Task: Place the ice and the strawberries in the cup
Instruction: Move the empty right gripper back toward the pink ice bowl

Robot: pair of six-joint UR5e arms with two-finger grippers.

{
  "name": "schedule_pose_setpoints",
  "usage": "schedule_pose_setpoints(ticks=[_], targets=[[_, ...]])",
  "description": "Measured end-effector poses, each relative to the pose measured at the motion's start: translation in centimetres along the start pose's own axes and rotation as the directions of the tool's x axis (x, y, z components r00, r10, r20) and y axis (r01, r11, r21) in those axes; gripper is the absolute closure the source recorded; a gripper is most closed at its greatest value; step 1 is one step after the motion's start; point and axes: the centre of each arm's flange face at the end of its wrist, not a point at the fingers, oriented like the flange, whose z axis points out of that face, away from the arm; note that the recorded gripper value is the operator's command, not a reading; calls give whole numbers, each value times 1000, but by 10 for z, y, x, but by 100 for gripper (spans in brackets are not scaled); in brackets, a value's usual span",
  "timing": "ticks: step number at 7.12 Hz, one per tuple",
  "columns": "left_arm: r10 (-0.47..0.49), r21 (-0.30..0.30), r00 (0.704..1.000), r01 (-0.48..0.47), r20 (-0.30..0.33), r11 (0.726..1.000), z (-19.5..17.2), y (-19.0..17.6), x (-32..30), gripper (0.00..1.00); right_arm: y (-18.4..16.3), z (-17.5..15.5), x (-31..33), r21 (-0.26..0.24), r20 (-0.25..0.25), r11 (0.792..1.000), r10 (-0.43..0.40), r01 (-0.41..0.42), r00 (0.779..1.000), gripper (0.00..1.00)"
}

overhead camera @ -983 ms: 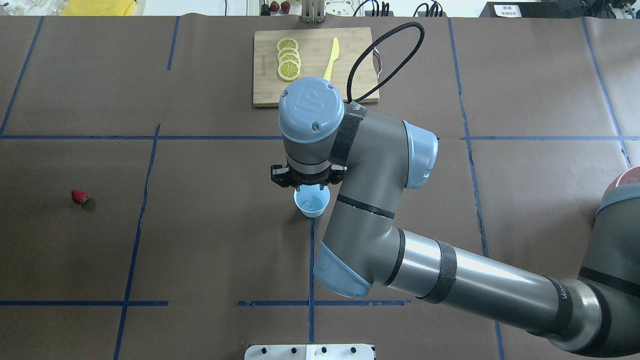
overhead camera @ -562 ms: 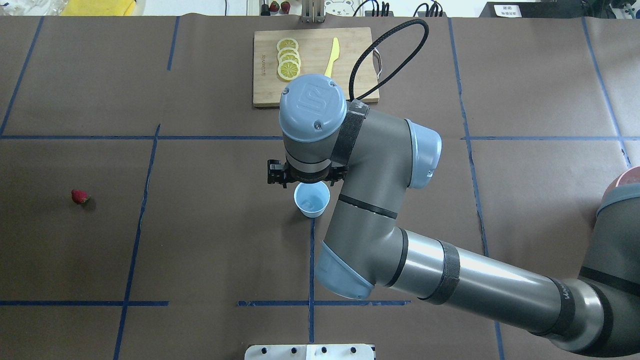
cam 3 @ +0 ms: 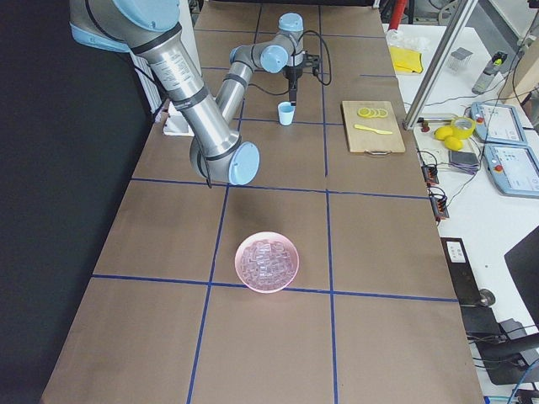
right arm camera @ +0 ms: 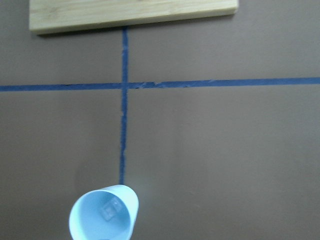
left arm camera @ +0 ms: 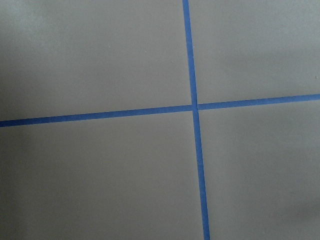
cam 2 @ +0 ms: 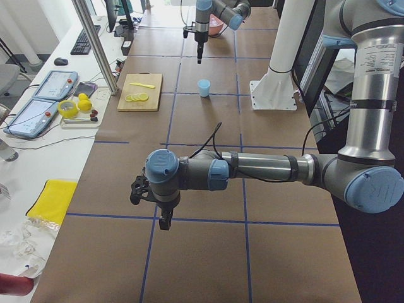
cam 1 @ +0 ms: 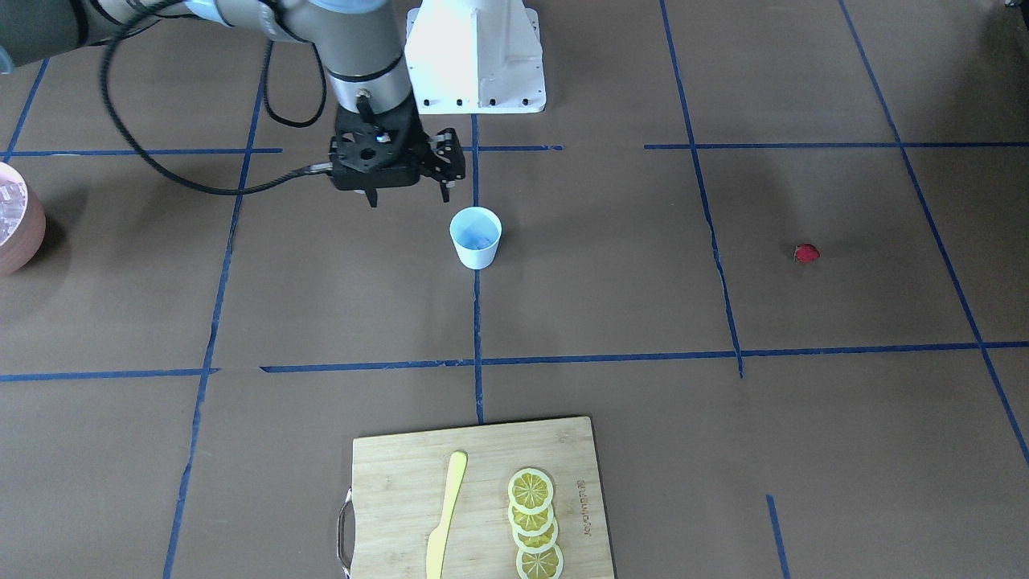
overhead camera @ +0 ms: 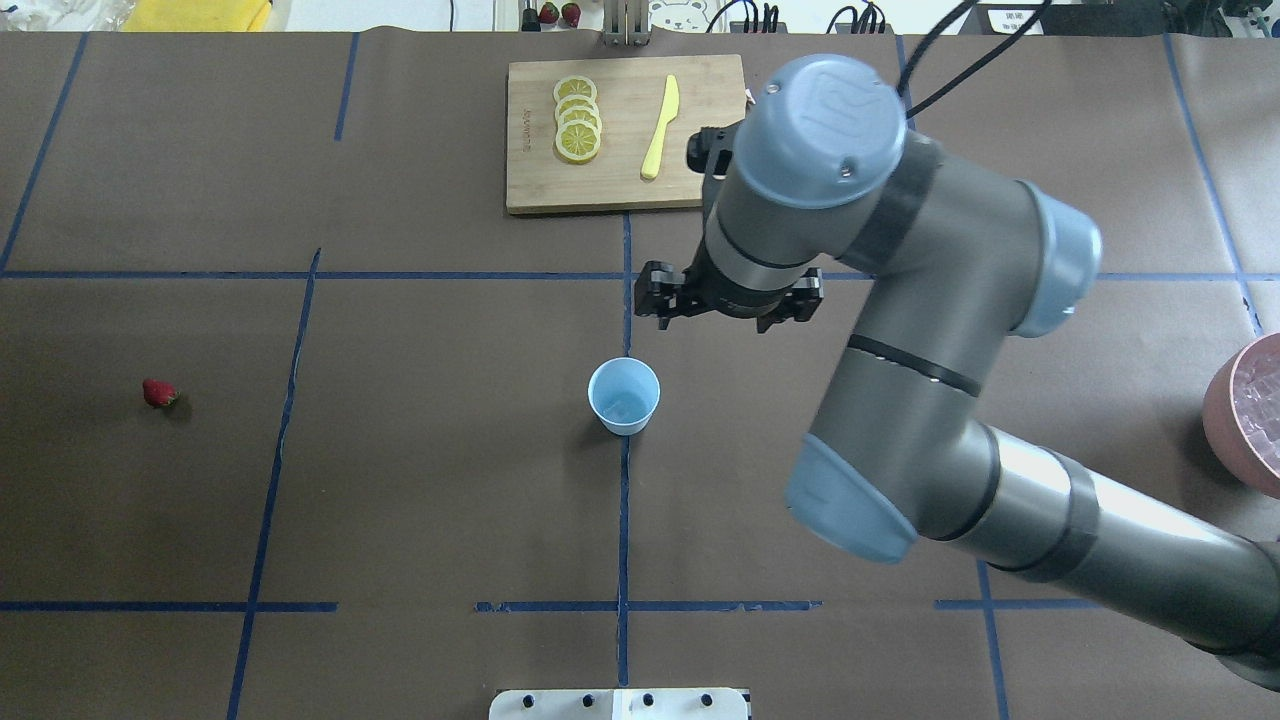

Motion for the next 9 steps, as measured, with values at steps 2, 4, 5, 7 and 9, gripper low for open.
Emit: schedule_pose_setpoints(ticks=[2,4,5,7,9], targets=[[5,5,1000,-5,1,1000,-3,-2,4,0,-4,-32,93,16,-15,999,-34,34,999,0],[7,6,1000,-7,1,1000,-4,-2,5,0,9,-38,187,-1,-75,998,-69,69,995,0],[7,7,1000,-7,1,1000,-4,-2,5,0,14,-36,234,-5,-102,996,-93,93,990,0],[8,7,1000,-8,1,1000,-4,-2,5,0,22,-32,351,-18,-75,990,-138,137,988,0],[9,10,1000,-9,-18,1000,-4,-2,8,0,25,-15,447,-39,-56,981,-191,189,980,0]])
